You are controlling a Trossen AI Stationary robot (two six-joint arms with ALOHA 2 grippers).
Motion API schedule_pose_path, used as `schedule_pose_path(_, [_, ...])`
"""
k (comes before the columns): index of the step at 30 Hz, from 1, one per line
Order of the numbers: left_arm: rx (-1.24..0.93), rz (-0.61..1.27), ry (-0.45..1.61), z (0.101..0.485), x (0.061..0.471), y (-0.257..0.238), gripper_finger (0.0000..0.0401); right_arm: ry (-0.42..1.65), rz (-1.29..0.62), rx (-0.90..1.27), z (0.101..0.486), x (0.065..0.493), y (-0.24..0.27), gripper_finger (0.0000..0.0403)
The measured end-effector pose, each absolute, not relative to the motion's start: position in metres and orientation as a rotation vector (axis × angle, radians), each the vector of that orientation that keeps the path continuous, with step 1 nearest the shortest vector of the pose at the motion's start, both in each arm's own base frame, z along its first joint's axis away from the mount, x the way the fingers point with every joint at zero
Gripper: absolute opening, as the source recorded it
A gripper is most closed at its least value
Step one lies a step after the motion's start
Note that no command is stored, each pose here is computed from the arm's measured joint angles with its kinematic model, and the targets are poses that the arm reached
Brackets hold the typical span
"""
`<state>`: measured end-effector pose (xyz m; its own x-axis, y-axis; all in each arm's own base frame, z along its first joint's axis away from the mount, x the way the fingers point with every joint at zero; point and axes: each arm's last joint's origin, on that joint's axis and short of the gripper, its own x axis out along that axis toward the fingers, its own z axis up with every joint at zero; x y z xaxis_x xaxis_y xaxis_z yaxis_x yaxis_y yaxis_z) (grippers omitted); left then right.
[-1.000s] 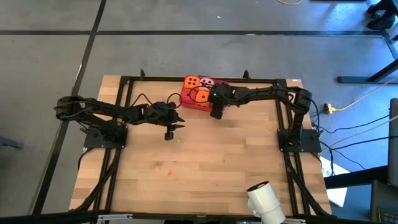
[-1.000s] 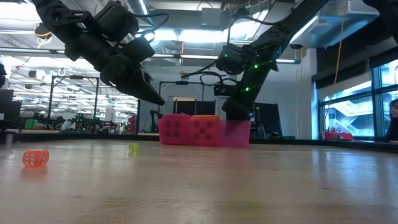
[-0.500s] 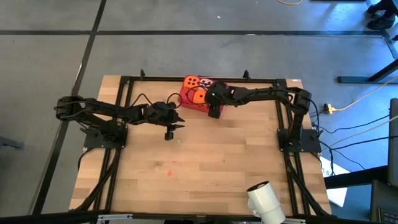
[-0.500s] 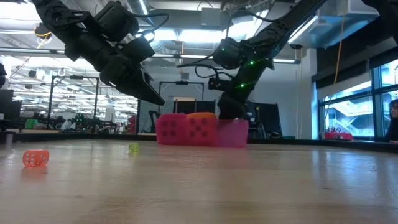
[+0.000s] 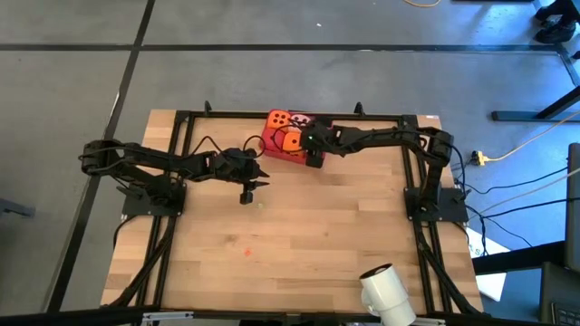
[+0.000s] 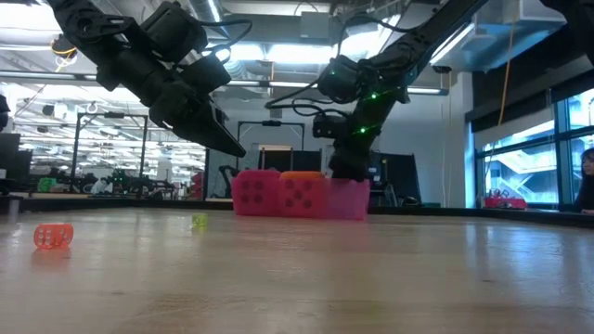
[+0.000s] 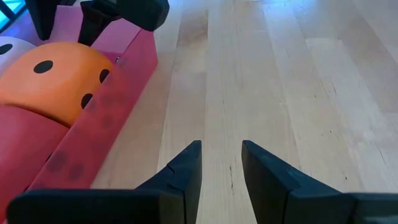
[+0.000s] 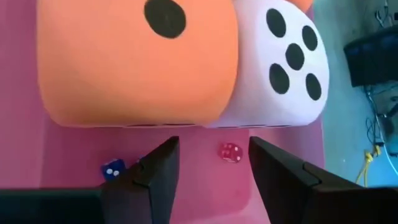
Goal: Pick & Place Dice
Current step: Put the small light green die into the red bin
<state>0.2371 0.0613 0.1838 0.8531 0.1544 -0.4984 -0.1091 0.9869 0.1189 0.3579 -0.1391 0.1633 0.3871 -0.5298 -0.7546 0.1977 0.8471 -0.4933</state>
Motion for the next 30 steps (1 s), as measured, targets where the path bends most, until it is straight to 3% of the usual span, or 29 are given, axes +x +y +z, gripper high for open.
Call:
schedule_pose_path(8, [0.081,0.134,0.545,0.183,0.236,0.061,0.0109,1.121,-0.427,-0.358,0.174,0.354,-0.117,0.0191])
schedule_pose_path(19, [-0.026,-0.042,0.701,0.158,0.239,0.044,0.0109,1.025,-0.432,-0.220,0.238,0.325,-0.077,0.0191])
schedule_pose_path(24, [-0.037,-0.094,0.730,0.149,0.245,0.030,0.0109,1.025,-0.303,-0.130,0.221,0.307,-0.066,0.0191])
schedule_pose_path(30, [-0.092,-0.059,0.757,0.143,0.248,0.019,0.0109,0.946,-0.282,-0.087,0.192,0.296,-0.063,0.0191])
